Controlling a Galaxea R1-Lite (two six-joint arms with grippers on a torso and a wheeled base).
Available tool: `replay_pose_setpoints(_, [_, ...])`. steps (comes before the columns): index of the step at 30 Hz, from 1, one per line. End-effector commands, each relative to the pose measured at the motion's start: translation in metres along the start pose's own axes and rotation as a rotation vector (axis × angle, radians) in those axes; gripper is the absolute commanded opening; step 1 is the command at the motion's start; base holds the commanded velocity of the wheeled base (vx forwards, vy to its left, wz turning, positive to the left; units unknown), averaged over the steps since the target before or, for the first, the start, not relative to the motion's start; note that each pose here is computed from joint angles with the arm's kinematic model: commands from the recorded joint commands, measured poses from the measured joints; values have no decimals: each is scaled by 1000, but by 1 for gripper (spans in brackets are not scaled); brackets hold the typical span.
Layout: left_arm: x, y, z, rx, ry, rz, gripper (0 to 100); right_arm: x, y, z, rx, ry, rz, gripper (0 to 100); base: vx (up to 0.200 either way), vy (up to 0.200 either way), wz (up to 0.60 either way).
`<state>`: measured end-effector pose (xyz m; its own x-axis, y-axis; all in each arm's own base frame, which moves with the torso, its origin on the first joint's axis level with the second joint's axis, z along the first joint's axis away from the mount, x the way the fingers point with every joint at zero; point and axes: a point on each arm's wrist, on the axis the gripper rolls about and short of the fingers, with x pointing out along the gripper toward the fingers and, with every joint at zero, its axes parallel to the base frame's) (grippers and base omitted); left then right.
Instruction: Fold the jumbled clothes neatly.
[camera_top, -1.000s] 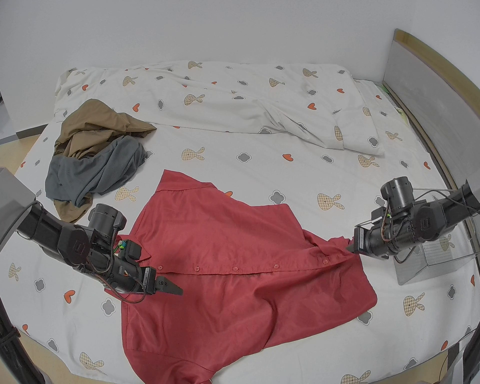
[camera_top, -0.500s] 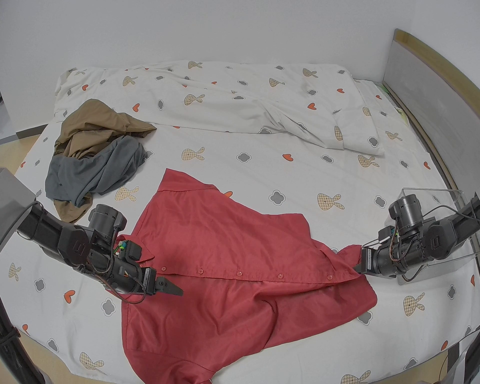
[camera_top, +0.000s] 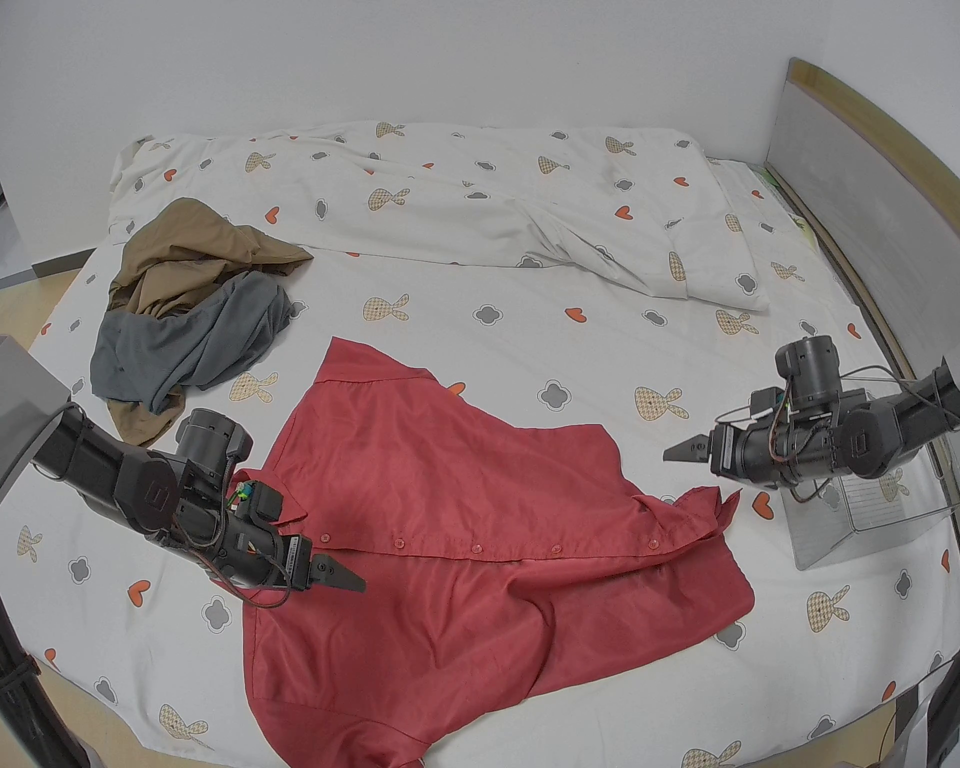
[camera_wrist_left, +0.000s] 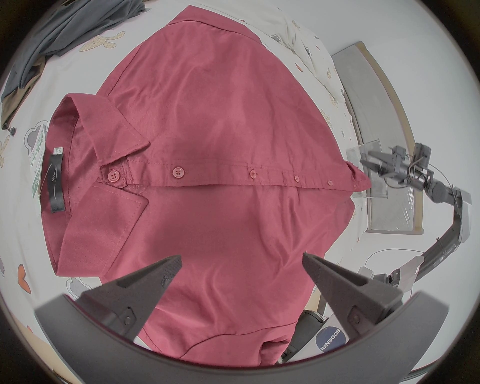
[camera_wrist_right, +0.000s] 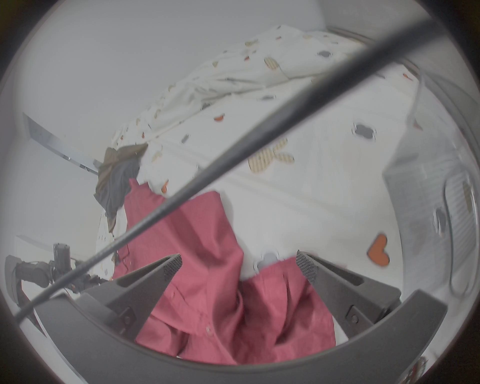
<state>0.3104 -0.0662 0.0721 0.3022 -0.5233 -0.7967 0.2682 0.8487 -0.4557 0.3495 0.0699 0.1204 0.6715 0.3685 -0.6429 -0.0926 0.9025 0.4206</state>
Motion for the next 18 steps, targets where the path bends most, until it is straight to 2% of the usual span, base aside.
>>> replay_pose_setpoints(1, [0,0,0,0,0,0,100,20,-4,26,0,-54,3,100,0,0,0])
replay_pose_setpoints(3, [0,-1,0,2,0,-1,100,31,-6,29,-3,-50,3,100,0,0,0])
replay_pose_setpoints(4, [0,-1,0,2,0,-1,100,51,-13,25,-4,-14,-11,100,0,0,0])
replay_pose_setpoints(8, [0,0,0,0,0,0,100,80,-27,6,-23,82,-31,100,0,0,0])
replay_pose_setpoints(18, [2,1,0,-1,2,1,100,82,-28,-2,13,211,67,100,0,0,0])
